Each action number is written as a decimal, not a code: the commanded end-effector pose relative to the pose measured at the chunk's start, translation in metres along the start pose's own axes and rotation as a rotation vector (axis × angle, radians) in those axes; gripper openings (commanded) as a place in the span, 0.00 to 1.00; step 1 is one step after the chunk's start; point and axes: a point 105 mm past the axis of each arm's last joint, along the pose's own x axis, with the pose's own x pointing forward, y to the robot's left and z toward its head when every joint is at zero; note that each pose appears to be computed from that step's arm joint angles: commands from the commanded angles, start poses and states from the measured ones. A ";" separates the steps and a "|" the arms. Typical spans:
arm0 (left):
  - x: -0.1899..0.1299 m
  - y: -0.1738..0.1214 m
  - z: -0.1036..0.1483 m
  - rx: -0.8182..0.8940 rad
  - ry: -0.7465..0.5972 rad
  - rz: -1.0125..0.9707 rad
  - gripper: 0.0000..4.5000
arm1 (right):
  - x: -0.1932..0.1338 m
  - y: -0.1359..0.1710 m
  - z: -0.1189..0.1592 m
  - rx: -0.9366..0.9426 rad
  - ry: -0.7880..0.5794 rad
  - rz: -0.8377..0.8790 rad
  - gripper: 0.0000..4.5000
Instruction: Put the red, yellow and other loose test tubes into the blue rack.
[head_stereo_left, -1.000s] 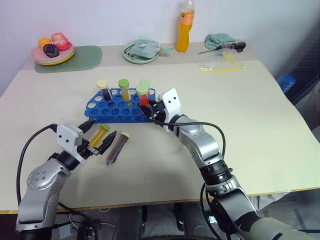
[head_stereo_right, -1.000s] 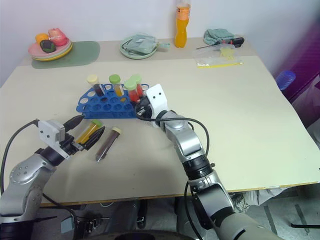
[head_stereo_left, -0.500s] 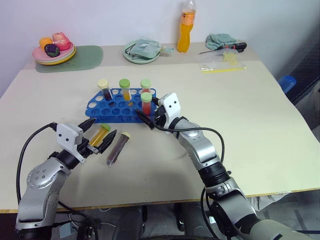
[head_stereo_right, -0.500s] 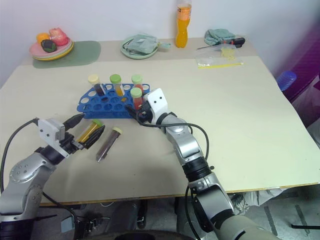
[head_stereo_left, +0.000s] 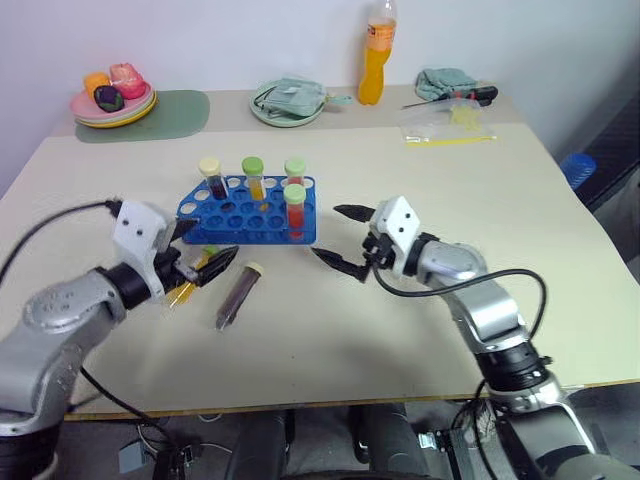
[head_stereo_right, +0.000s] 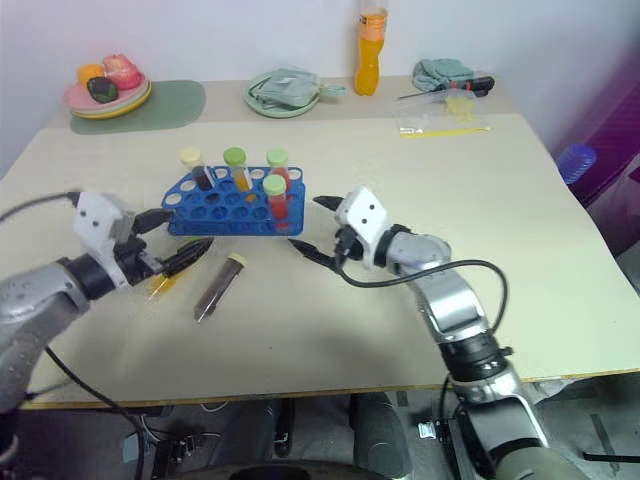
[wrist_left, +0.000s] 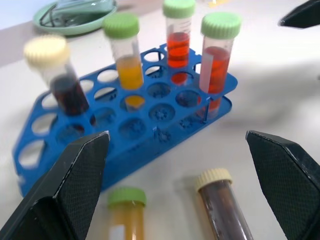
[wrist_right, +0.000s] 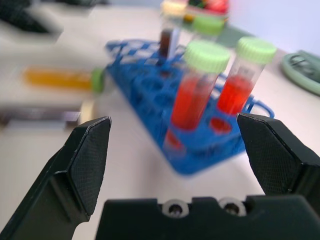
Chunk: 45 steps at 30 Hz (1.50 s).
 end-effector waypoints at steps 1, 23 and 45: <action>0.000 0.003 0.005 -0.025 0.197 -0.037 1.00 | -0.015 0.013 0.023 -0.059 -0.037 0.119 0.99; 0.026 0.063 -0.061 -0.123 0.853 -0.023 1.00 | -0.020 0.038 0.029 -0.089 -0.008 0.241 0.99; -0.005 0.055 0.000 0.084 0.496 -0.299 0.17 | -0.019 0.042 0.028 -0.078 -0.018 0.203 1.00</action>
